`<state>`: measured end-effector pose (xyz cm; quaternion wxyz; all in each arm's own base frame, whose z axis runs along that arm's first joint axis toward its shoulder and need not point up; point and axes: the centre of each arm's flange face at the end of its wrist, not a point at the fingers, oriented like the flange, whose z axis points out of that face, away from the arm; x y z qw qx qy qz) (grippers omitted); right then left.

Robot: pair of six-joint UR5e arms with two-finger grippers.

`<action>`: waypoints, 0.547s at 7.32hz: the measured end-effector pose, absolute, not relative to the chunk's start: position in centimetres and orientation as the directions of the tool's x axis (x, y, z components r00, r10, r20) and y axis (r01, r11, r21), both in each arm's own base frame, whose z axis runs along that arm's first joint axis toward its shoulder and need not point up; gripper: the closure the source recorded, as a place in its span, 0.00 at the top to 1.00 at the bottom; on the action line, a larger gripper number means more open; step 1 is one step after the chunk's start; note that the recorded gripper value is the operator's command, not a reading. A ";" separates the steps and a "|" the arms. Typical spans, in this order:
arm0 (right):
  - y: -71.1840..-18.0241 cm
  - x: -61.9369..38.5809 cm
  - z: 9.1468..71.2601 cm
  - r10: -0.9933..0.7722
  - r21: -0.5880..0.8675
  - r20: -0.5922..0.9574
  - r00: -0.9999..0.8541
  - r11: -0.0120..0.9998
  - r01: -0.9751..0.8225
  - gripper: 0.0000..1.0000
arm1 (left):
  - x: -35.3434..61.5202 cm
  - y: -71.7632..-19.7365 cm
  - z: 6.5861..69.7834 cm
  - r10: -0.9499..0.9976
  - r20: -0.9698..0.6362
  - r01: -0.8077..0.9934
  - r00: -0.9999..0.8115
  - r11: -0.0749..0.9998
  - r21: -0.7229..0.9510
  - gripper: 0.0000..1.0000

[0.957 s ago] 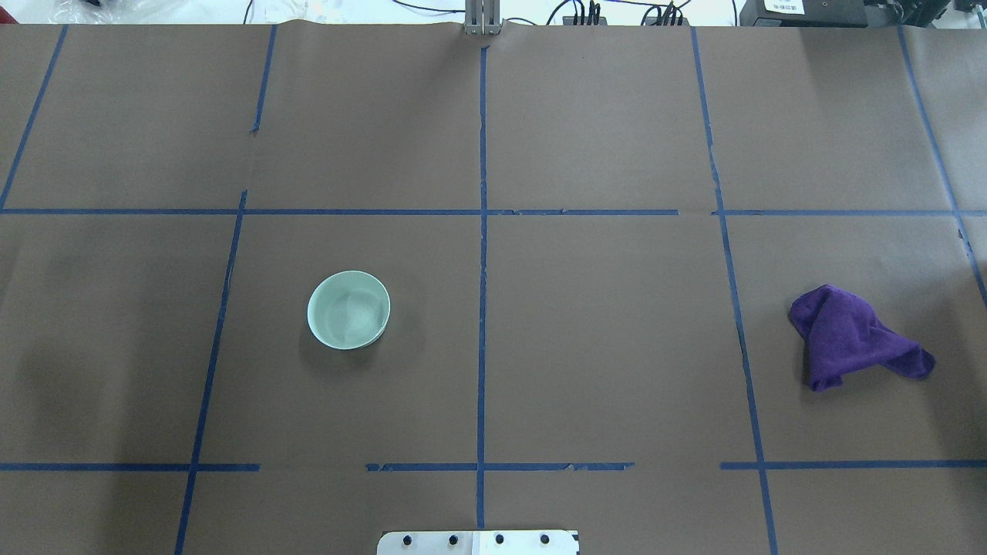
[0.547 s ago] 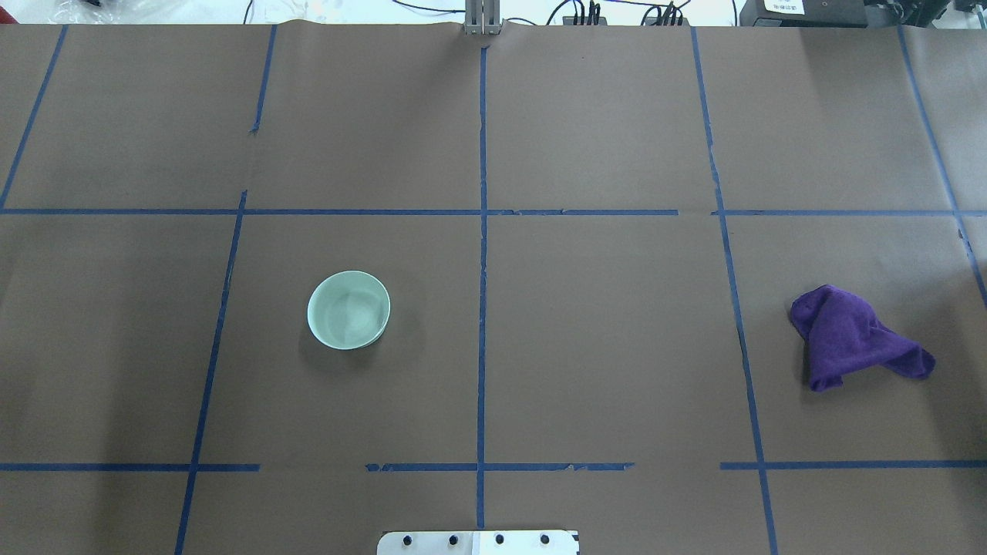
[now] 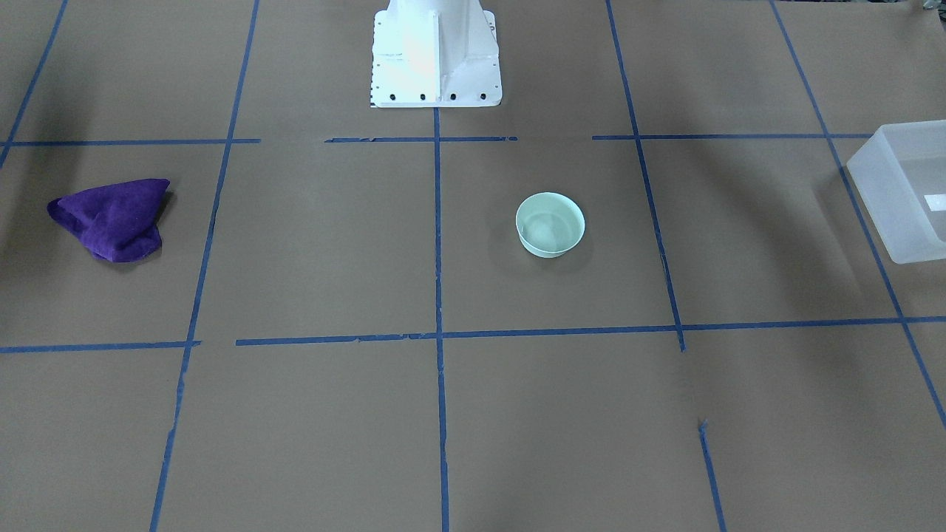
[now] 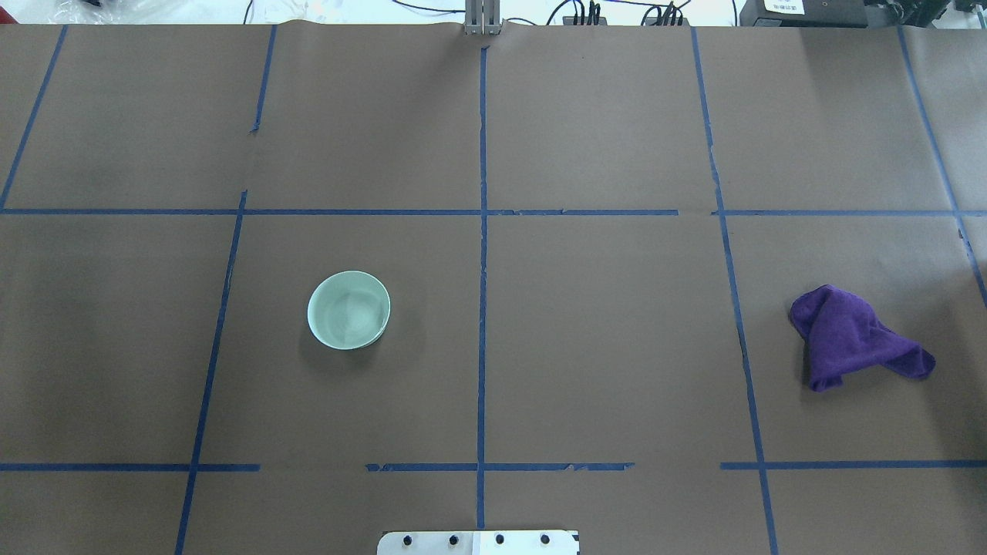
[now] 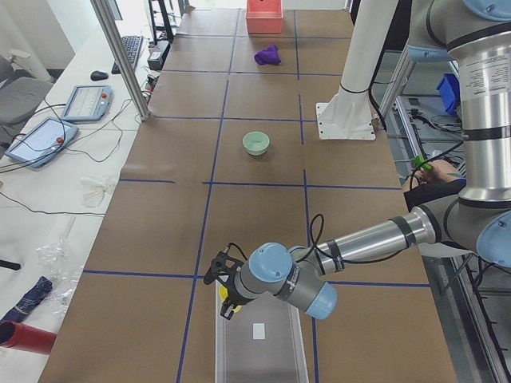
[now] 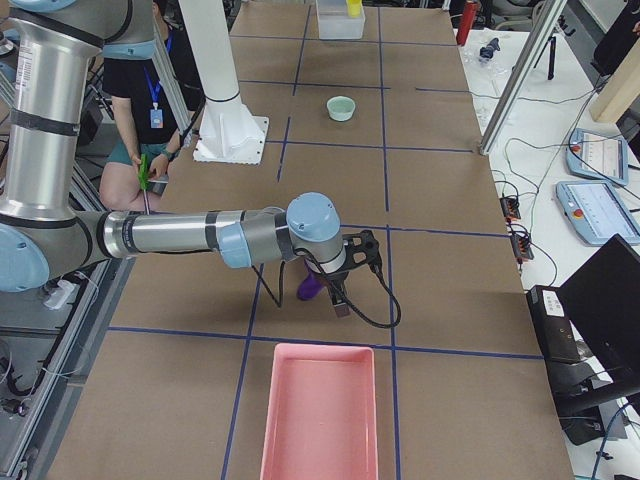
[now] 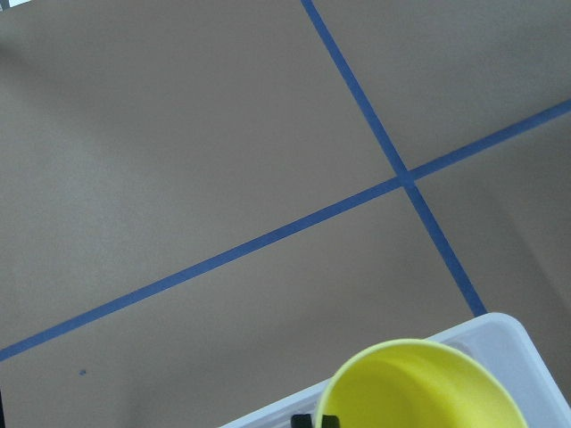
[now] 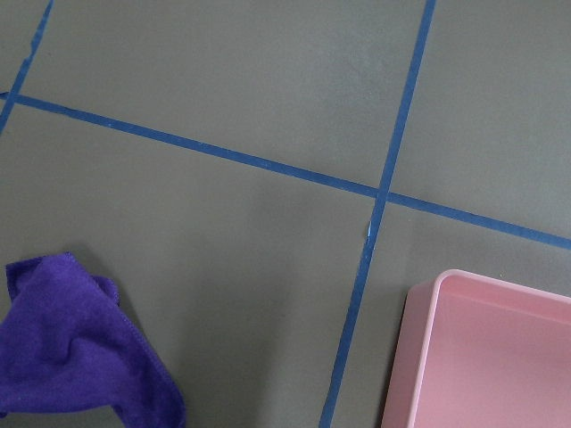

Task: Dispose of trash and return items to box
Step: 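Carry the yellow cup with the left gripper into the clear bin and release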

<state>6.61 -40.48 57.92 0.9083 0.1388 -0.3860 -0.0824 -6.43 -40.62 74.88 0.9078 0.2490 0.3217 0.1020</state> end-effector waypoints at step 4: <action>-40.6 6.6 57.7 -0.261 0.321 0.677 0.688 0.946 0.042 1.00 | -3.3 -40.5 75.4 0.375 -0.541 -0.049 0.753 0.851 0.522 0.97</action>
